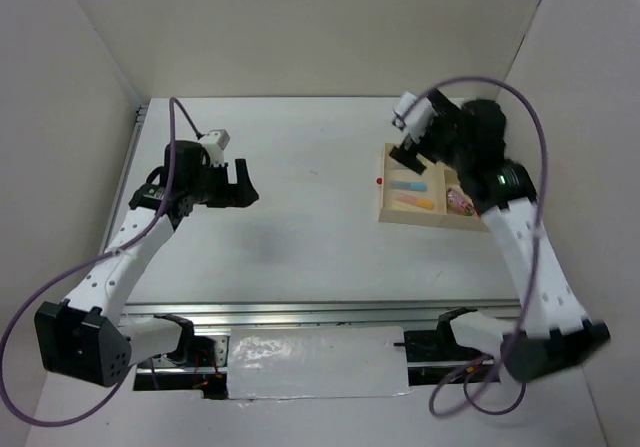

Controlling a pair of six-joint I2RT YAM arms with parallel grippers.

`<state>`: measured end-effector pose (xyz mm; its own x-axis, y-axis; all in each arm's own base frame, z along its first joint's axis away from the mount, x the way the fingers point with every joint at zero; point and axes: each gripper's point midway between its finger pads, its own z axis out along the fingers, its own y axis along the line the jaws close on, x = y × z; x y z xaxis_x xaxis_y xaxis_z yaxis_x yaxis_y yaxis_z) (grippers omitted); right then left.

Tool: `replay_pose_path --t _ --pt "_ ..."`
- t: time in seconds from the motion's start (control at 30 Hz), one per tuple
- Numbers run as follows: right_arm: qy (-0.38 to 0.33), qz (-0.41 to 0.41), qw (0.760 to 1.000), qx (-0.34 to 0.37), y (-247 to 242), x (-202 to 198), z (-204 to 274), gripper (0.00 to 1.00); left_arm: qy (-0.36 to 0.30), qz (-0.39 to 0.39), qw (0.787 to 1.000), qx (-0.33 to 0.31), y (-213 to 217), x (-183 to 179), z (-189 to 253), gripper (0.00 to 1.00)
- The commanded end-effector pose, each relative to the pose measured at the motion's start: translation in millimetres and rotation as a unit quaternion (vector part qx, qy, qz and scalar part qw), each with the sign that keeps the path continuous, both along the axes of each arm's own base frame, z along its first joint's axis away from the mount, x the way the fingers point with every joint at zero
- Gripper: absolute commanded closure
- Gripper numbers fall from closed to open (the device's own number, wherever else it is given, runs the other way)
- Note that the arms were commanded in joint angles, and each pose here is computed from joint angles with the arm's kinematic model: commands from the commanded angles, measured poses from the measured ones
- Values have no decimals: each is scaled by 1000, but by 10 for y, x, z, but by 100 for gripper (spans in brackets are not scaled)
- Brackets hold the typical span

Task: Sort the stationery into containers
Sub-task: Reset both arms

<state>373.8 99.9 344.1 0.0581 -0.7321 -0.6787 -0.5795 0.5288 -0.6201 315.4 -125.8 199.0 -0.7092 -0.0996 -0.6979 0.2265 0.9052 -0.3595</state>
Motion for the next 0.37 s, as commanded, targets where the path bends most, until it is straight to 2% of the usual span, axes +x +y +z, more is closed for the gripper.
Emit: replay_pose_path --t 0.0,0.03,0.07,0.1,0.17,0.2,0.33 --pt "-10 23 991 135 185 -525 -107 0 -29 44 996 72 316 19 -121 1" --pt "-23 22 989 141 159 -620 -158 0 -51 48 994 79 355 -1 -37 1" --pt "-24 18 990 141 127 -679 -401 0 -60 50 993 85 376 -26 -35 1" --pt "-60 21 988 142 63 -841 -304 0 -80 57 991 90 414 -64 -6 1" --pt "-63 2 989 135 -33 -918 -593 0 -102 85 984 120 556 -78 16 1" --pt "-84 -4 986 142 -85 -1002 -536 0 -109 96 981 132 639 -122 -8 1" --pt "-88 -51 982 158 -265 -1120 -754 0 -103 132 968 185 962 -238 -122 1"
